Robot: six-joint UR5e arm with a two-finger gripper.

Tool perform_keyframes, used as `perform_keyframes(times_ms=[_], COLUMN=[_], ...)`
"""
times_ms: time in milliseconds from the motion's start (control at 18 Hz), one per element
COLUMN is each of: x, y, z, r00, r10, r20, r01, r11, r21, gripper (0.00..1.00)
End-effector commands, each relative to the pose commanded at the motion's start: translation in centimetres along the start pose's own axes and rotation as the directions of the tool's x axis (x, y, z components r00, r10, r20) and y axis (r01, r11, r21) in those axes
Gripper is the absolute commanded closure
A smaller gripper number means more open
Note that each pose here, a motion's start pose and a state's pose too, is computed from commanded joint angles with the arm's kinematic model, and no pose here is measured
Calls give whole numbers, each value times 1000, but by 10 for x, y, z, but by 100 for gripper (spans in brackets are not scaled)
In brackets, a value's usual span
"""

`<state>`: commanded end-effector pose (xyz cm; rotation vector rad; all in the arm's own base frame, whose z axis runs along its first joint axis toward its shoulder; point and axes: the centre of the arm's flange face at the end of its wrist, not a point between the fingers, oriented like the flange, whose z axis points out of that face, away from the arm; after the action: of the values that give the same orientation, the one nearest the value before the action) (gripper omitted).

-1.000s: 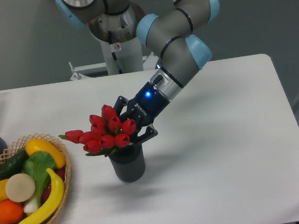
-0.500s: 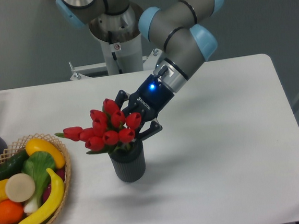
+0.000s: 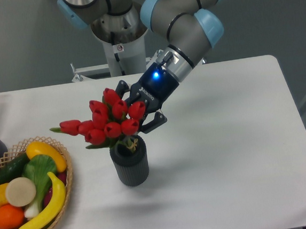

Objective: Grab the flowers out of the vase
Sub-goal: 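Lift the gripped tulips straight up out of the black vase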

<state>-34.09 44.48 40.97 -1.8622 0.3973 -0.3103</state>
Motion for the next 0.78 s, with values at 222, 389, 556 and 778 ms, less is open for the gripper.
perform_keyframes(times_ms=[222, 389, 556, 778], x=[10, 17, 19, 21], y=[-20, -35, -41, -64], z=[-5, -11, -16, -24], r00=[1000, 1000, 1000, 1000], r10=[4, -4, 0, -11], r20=[-2, 1, 7, 7], r01=[-4, 4, 0, 10], r11=[999, 997, 997, 993], r21=[45, 74, 81, 117], gripper=[50, 52, 52, 52])
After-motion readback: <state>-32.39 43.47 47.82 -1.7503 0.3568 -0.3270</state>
